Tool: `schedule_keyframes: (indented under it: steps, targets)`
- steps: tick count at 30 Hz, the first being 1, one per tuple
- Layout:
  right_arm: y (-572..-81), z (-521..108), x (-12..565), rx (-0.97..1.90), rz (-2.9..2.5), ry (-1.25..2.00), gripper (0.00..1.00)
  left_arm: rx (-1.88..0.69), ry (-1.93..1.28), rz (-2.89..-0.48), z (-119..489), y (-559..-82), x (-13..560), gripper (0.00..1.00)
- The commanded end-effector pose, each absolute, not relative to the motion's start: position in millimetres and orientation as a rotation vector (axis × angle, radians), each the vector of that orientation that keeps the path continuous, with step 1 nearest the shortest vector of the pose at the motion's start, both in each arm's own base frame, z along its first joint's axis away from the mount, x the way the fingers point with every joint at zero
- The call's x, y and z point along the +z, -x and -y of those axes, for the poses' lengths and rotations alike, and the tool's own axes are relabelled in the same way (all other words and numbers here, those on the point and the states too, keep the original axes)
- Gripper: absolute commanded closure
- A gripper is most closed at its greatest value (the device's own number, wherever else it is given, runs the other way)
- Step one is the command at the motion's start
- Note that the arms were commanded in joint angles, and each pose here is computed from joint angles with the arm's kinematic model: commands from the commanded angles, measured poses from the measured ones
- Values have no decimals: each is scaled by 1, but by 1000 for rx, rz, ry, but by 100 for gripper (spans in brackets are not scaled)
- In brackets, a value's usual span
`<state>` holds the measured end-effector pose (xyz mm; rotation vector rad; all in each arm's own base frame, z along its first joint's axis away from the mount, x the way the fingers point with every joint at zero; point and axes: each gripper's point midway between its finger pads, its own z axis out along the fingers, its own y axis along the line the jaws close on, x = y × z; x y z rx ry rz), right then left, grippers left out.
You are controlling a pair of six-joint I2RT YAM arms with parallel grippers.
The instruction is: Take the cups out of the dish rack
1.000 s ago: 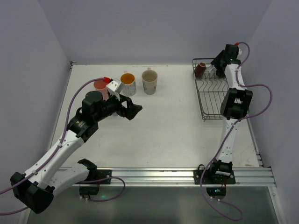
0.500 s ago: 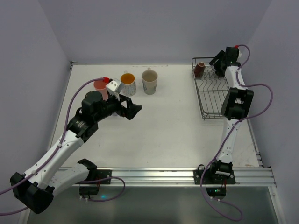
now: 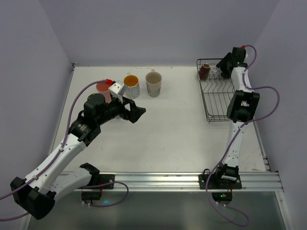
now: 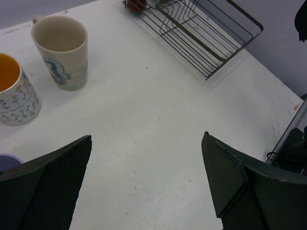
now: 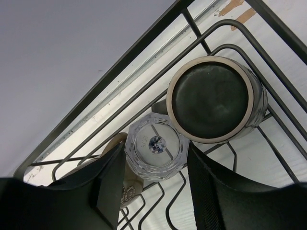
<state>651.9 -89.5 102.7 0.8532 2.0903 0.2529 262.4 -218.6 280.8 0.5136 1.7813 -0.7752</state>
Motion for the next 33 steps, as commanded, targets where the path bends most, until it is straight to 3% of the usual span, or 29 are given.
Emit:
schedule_keyframes:
  steps: [1, 16, 26, 33]
  targets:
    - [-653, 75, 114, 310, -2069, -825, 58, -785, -529, -1723, 221, -261, 294, 0]
    - [-637, 69, 215, 172, -1799, -566, 65, -817, -536, -1748, 229, -266, 288, 0]
    - [-617, 71, 248, 147, -1719, -537, 66, -892, -525, -1748, 241, -268, 291, 0]
    - [-577, 61, 273, 228, -1658, -587, 67, -1054, -483, -1702, 258, -264, 310, 2]
